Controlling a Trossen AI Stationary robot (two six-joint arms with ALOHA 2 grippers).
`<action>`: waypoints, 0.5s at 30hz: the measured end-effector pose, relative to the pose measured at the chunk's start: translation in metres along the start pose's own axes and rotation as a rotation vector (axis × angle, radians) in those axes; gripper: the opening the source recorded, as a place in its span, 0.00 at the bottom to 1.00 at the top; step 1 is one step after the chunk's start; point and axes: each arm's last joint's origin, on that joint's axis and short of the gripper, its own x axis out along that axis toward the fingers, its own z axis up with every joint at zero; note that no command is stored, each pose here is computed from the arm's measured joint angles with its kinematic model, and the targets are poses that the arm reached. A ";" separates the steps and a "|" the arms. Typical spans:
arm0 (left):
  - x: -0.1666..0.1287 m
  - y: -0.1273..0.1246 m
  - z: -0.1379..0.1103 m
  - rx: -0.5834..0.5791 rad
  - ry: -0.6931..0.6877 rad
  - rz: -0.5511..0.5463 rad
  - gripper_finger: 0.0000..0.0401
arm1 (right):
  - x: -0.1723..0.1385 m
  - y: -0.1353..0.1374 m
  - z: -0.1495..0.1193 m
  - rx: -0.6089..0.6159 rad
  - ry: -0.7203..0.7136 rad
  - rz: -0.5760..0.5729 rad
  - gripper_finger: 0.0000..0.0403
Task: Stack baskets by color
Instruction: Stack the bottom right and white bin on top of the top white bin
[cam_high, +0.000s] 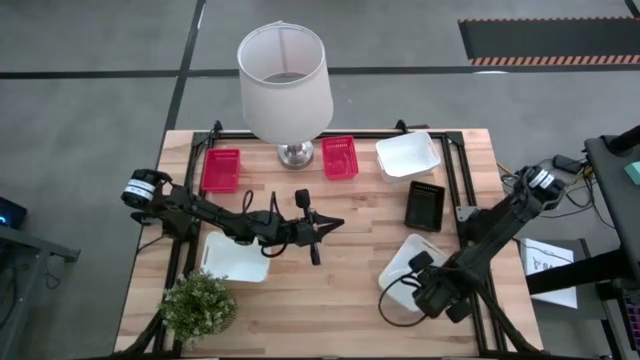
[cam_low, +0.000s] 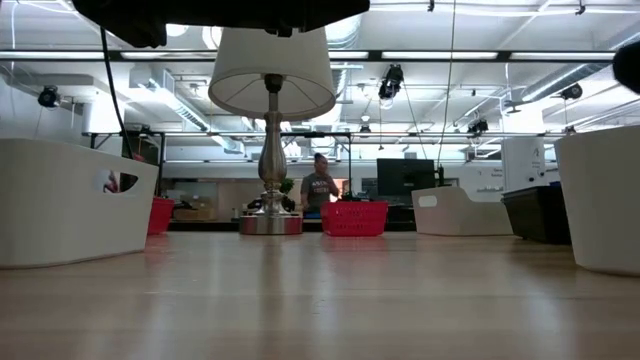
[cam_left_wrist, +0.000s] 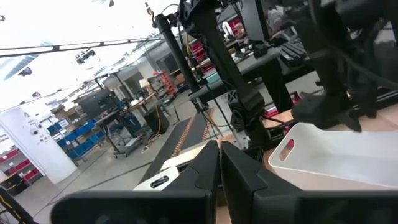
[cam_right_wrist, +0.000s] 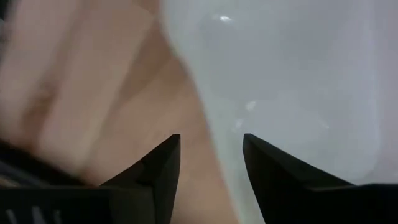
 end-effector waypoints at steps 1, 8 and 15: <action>0.000 0.000 0.000 0.000 0.000 0.001 0.00 | 0.004 -0.001 0.001 -0.014 0.014 -0.019 0.41; 0.000 0.000 0.000 0.000 -0.001 0.001 0.00 | 0.031 -0.006 0.010 -0.147 0.098 -0.109 0.35; 0.000 0.000 0.000 0.000 -0.001 0.001 0.00 | 0.033 -0.007 0.016 -0.191 0.033 -0.082 0.14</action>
